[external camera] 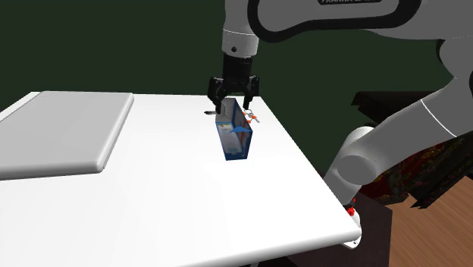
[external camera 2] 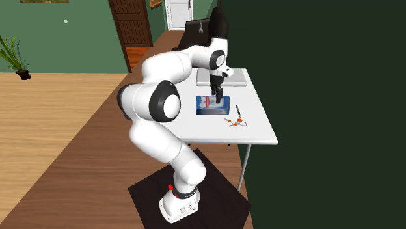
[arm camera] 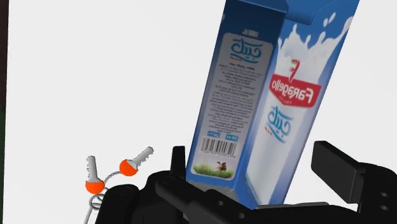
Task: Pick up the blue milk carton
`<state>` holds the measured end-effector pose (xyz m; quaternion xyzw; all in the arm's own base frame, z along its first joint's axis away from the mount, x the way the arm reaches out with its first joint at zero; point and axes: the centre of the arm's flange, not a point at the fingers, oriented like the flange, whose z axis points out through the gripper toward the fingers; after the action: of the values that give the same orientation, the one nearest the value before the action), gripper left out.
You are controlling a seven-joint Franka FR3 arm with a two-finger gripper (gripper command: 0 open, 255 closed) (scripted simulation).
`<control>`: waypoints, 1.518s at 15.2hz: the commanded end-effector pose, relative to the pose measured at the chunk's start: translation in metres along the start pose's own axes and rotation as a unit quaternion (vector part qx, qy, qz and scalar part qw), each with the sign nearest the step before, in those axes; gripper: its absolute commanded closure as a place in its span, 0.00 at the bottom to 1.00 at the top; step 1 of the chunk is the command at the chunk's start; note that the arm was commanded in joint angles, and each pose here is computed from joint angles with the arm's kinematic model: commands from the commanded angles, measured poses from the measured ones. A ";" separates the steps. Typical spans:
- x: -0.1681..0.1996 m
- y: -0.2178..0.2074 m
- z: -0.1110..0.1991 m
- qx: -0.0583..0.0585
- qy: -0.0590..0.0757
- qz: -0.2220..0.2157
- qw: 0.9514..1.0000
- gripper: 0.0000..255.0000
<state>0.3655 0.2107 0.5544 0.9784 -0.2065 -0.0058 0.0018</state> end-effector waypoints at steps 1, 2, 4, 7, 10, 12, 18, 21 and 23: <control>-0.001 -0.002 0.011 0.000 0.000 0.002 1.000 0.00; -0.001 -0.002 0.016 0.000 0.000 0.002 1.000 0.00; -0.001 -0.002 0.026 0.000 0.000 0.002 1.000 0.00; -0.001 -0.002 0.030 0.000 0.000 0.002 1.000 1.00; -0.002 -0.002 0.030 0.000 0.000 0.002 1.000 1.00; -0.001 -0.002 0.030 0.000 0.000 0.002 1.000 1.00; -0.001 -0.002 0.019 0.000 0.000 0.002 1.000 1.00; -0.001 -0.002 0.003 0.000 0.000 0.002 1.000 1.00; -0.001 -0.002 -0.007 0.000 0.000 0.002 1.000 1.00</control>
<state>0.3661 0.2140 0.5566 0.9780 -0.2083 -0.0066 0.0016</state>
